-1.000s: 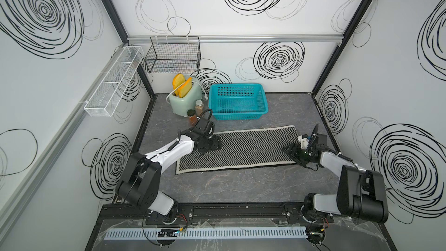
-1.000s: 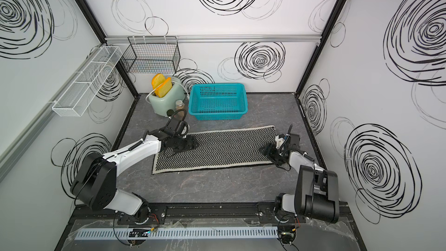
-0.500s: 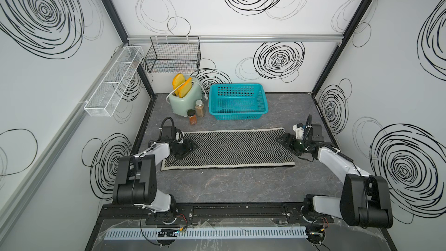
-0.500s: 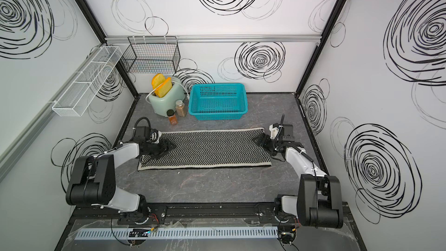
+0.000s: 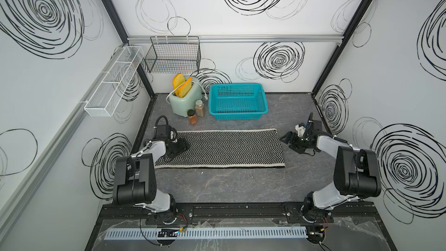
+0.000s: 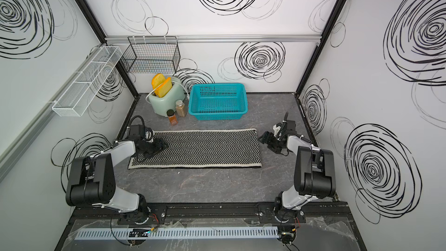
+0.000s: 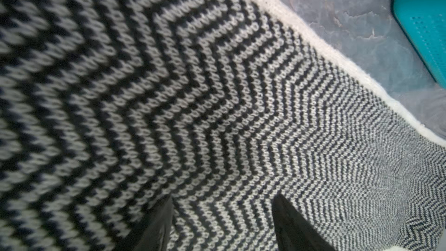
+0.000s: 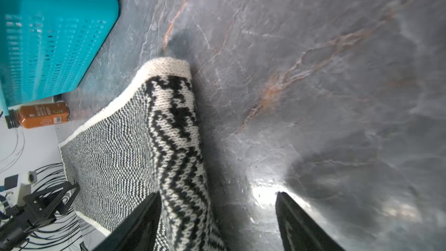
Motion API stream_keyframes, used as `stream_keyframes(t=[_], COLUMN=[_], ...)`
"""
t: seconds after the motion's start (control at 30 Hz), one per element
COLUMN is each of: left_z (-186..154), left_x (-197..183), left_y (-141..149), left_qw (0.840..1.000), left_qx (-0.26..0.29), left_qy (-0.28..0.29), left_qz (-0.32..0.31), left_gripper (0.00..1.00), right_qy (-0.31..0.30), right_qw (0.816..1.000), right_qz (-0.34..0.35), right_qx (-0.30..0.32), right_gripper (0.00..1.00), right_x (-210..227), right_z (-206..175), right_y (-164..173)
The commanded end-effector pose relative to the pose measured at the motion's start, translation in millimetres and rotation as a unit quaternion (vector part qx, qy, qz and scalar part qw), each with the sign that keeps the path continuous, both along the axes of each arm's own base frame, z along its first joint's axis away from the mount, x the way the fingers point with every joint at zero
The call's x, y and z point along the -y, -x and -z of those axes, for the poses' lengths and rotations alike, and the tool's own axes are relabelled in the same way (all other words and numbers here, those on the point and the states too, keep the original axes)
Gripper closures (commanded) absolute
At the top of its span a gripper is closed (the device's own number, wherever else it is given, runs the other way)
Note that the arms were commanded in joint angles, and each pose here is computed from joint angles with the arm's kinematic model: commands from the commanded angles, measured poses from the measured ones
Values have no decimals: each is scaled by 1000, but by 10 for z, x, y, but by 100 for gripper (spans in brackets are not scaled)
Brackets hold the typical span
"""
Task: Roll up the scarf and place it into the basket
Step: Flatten out the scarf at the center of the board, then fold the scarf at the center of the board.
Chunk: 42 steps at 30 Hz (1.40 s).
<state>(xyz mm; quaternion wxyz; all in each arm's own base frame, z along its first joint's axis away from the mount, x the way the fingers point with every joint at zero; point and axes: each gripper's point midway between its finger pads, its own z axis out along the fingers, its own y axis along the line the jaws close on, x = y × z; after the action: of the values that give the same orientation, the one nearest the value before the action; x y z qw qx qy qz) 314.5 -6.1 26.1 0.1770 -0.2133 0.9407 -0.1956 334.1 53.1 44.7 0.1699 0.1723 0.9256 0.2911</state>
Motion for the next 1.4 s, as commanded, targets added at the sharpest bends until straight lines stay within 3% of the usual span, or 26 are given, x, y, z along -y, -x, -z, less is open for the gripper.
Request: stream_keyframes(t=[0.0, 0.13, 0.33, 0.5, 0.73, 0.87, 0.97, 1.0, 1.13, 1.2, 1.37], left_z=[61, 52, 3, -48, -82, -74, -52, -49, -73, -65, -10], left_x=[-43, 13, -10, -84, 58, 170, 200, 206, 441, 697, 1436], left_y=[92, 140, 190, 163, 104, 140, 204, 227, 280, 313, 369], left_qw=[1000, 1000, 1000, 1000, 1000, 999, 999, 999, 998, 996, 988], left_qx=[-21, -21, -18, -15, -10, -13, -17, -18, -17, -23, -33], left_qy=[-16, -18, -24, -27, -17, -21, -17, -16, -1, 5, 44], left_qz=[5, 12, 2, 0, 12, 23, 27, 29, 58, 86, 141], left_gripper=[30, 30, 30, 30, 30, 30, 30, 30, 30, 30, 30], right_qy=[-20, -38, -4, -52, -62, -58, -45, -38, 5, 34, 96], right_qw=[998, 997, 998, 998, 994, 994, 995, 996, 1000, 998, 990], right_qz=[-53, -74, -45, -25, -81, -87, -80, -74, -18, 17, 42], right_qx=[20, 0, -41, -25, -23, -34, -47, -44, 10, 57, 95], right_gripper=[23, 25, 37, 46, 61, 74, 95, 100, 100, 100, 100], right_x=[-262, -390, -174, -200, -400, -429, -376, -336, -51, 159, 394], right_z=[-21, 136, 328, 296, 342, 430, 476, 446, -11, -429, -1027], right_y=[50, 181, 319, 298, 368, 455, 492, 475, 256, 102, -125])
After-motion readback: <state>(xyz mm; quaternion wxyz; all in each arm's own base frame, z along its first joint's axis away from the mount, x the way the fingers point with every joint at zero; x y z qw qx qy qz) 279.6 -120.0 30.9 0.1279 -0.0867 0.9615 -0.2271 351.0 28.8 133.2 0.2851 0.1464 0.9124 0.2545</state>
